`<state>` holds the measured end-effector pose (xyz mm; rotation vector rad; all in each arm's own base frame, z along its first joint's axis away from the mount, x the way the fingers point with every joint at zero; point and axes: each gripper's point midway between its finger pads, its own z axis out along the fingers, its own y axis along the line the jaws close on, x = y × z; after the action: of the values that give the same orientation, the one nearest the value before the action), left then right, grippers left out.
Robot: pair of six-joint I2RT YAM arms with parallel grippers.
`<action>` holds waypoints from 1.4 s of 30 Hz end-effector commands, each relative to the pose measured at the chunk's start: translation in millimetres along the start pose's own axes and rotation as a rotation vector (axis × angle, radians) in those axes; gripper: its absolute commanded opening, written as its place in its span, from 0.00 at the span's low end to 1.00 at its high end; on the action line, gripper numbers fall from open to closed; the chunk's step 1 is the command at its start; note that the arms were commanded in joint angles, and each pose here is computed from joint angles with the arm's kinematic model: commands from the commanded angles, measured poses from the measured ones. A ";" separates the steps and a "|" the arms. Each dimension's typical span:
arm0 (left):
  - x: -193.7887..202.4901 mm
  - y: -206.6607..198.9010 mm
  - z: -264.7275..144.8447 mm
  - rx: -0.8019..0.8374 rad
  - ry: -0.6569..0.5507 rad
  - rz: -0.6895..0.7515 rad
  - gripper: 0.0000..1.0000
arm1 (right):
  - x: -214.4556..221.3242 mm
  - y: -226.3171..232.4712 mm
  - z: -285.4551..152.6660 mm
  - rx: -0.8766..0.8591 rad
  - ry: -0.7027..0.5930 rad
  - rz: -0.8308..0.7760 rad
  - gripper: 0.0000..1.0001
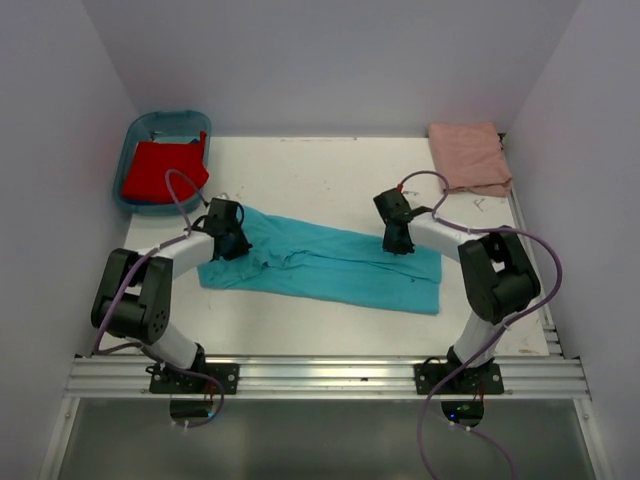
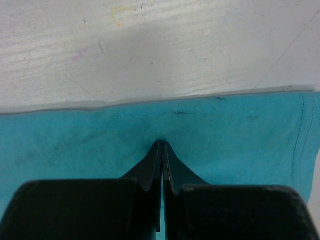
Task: Fold and stack the t-shirts
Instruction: Fold the tshirt
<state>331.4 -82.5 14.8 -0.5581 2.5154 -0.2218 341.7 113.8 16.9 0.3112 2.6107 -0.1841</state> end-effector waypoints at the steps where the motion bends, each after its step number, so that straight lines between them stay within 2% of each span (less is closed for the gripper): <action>1: -3.6 1.9 18.4 -0.030 0.005 -0.022 0.00 | 22.8 -0.8 2.1 -0.032 0.041 0.007 0.00; 6: -24.7 -14.9 43.4 -0.016 0.008 -0.058 0.00 | 57.9 2.5 5.2 -0.071 0.101 -0.021 0.00; 7: -41.5 -25.8 46.1 0.006 -0.015 -0.064 0.00 | 63.0 6.8 5.4 -0.087 0.110 -0.019 0.00; 12: -55.4 -44.1 92.3 0.006 0.068 -0.037 0.00 | 104.9 21.1 4.9 -0.101 0.161 -0.100 0.00; 13: -77.0 -57.7 97.3 0.031 0.043 -0.031 0.00 | 111.2 24.7 4.1 -0.106 0.170 -0.110 0.00; 14: -63.1 -51.1 110.9 0.000 0.114 -0.035 0.00 | 122.6 30.2 1.2 -0.118 0.188 -0.127 0.00; 16: -88.7 -73.0 116.9 0.071 0.070 0.007 0.00 | 133.3 34.5 -1.8 -0.134 0.206 -0.135 0.00; 17: -84.8 -72.9 121.4 0.066 0.103 0.007 0.00 | 142.2 37.3 -5.8 -0.145 0.219 -0.146 0.00; 20: -109.7 -88.2 120.3 0.123 0.036 0.033 0.00 | 148.6 40.2 -18.7 -0.159 0.220 -0.164 0.00; 21: -109.1 -94.1 121.0 0.157 0.057 0.039 0.00 | 149.4 41.9 -22.4 -0.167 0.217 -0.171 0.00; 22: -126.7 -105.7 119.5 0.198 0.040 0.042 0.00 | 152.6 39.8 -26.6 -0.161 0.227 -0.179 0.00; 24: -111.4 -111.9 135.8 0.256 0.149 0.036 0.00 | 152.3 43.6 -37.8 -0.175 0.218 -0.194 0.00; 25: -127.6 -125.4 135.8 0.299 0.135 0.039 0.00 | 155.0 40.8 -43.1 -0.167 0.229 -0.205 0.00; 27: -111.9 -129.0 151.1 0.337 0.214 0.028 0.00 | 156.3 44.9 -57.1 -0.185 0.220 -0.210 0.00; 34: -106.5 -157.9 166.9 0.501 0.268 -0.022 0.00 | 183.8 44.0 -88.8 -0.189 0.251 -0.220 0.00; 42: -84.3 -178.8 168.0 0.668 0.359 -0.056 0.00 | 228.9 47.1 -83.8 -0.196 0.334 -0.221 0.00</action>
<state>581.1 -206.4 20.3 -0.2593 2.3804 -1.1579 179.0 245.3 10.9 -0.0075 2.7350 0.2050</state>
